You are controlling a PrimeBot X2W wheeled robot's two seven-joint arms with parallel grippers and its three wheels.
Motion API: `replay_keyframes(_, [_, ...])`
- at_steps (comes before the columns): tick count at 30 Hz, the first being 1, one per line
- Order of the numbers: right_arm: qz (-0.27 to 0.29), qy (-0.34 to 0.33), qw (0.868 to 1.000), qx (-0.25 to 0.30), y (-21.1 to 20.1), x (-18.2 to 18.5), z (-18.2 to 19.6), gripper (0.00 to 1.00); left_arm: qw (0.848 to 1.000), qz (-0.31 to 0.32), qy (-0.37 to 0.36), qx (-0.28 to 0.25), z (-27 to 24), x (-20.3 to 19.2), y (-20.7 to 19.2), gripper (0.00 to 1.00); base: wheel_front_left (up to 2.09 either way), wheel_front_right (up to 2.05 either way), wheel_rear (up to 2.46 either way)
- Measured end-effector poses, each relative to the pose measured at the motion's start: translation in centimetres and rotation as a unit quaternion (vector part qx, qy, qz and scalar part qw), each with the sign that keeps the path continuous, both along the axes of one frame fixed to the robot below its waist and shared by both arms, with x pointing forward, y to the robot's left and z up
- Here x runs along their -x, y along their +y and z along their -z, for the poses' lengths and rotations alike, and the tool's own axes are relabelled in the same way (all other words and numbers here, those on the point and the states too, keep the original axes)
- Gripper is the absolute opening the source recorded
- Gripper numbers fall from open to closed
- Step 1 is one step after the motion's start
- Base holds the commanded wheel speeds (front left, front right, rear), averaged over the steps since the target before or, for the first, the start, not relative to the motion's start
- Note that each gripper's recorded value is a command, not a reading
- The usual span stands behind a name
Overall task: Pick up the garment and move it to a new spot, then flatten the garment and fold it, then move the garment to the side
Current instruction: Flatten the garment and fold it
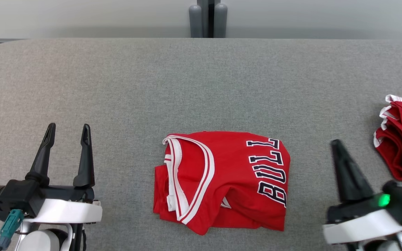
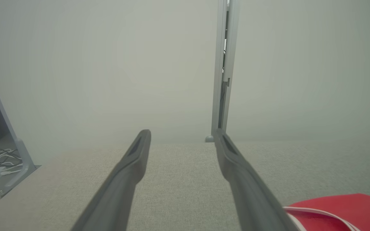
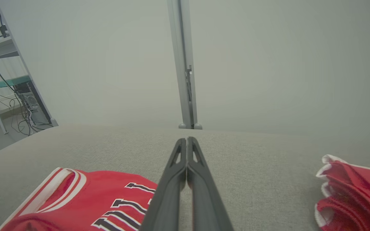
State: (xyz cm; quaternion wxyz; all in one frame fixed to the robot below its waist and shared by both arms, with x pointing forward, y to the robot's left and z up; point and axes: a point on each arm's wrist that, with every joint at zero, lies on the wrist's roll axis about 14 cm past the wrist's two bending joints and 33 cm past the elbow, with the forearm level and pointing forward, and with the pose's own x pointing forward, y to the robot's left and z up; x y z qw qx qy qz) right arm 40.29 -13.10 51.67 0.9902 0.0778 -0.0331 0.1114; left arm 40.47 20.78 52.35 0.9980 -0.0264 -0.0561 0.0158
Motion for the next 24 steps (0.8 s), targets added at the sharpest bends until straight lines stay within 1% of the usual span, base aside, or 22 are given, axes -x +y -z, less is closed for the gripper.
replay_keyframes(4, [-0.080, 0.021, 0.996, -0.019, 5.1, -0.1, 1.2, 0.00, 1.000, 0.000, -0.004, 0.001, -0.1, -0.4, 0.0, 1.00, 0.00, 0.00, 0.00])
replay_keyframes(6, [-0.124, 0.034, 0.991, -0.028, 7.9, 0.2, 2.0, 0.00, 1.000, -0.002, 0.000, 0.004, 0.2, -0.3, -0.1, 1.00, 0.00, 0.00, 0.00])
replay_keyframes(10, [-0.189, 0.055, 0.980, -0.041, 12.0, 0.9, 3.4, 0.00, 1.000, -0.004, 0.000, 0.009, 0.4, -0.5, 0.0, 1.00, 0.00, 0.00, 0.00])
replay_keyframes(15, [-0.242, 0.093, 0.965, -0.037, 15.2, 1.5, 5.9, 0.00, 1.000, -0.009, 0.004, 0.012, 0.8, -0.8, 0.3, 1.00, 0.00, 0.00, 0.00])
replay_keyframes(22, [-0.319, 0.159, 0.934, -0.014, 19.1, 4.4, 10.1, 0.00, 1.000, -0.011, 0.011, 0.015, 1.6, -1.0, 0.5, 1.00, 0.00, 0.00, 0.00])
replay_keyframes(24, [-0.330, 0.171, 0.928, -0.007, 19.5, 4.9, 10.9, 0.00, 1.000, -0.010, 0.009, 0.016, 1.5, -1.3, 0.5, 1.00, 0.00, 0.00, 0.00])
